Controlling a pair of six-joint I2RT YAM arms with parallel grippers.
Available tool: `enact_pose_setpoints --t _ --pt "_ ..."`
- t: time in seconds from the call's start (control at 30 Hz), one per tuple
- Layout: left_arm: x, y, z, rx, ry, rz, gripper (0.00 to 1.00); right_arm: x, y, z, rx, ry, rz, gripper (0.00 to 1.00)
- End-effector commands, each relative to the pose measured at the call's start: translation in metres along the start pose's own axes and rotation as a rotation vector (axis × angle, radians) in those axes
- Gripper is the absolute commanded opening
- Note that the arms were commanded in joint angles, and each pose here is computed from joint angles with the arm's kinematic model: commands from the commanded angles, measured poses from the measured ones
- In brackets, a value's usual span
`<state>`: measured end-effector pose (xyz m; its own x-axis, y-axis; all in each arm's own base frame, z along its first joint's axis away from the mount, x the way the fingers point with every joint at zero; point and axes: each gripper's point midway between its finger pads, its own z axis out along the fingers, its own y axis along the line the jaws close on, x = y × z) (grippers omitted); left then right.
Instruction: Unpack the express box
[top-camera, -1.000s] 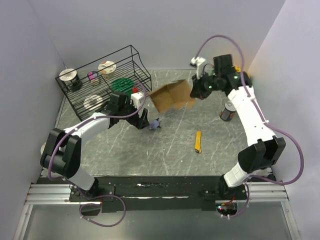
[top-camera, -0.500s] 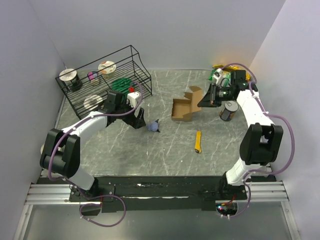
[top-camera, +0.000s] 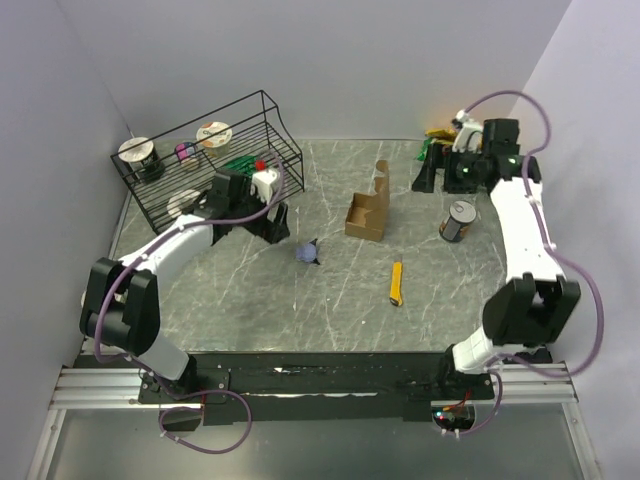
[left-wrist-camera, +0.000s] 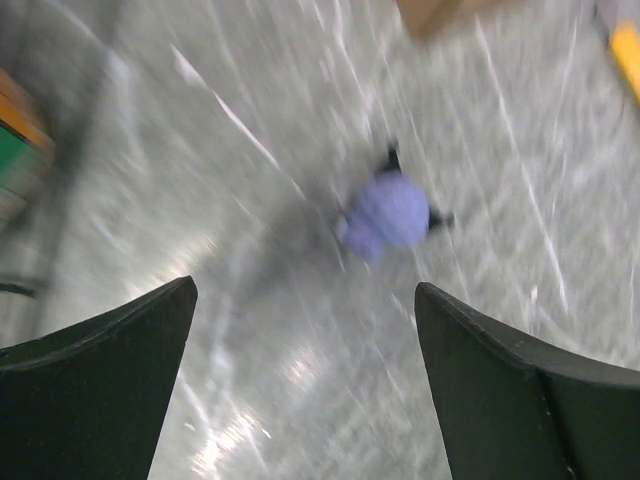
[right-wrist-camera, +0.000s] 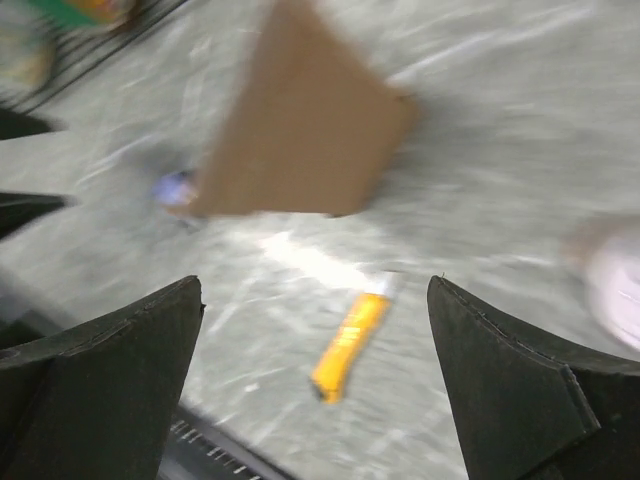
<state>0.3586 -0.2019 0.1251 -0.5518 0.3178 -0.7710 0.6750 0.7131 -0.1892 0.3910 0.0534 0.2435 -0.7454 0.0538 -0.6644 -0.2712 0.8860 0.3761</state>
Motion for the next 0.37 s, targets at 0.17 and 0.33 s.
enact_pose_setpoints --t 0.17,0.33 --pt "-0.119 0.017 -0.028 -0.126 -0.250 0.009 0.96 -0.013 -0.014 -0.092 0.389 -0.163 0.038 1.00" --pt "-0.150 0.022 -0.036 -0.158 -0.296 0.004 0.96 -0.026 0.000 -0.101 0.342 -0.222 0.020 1.00"
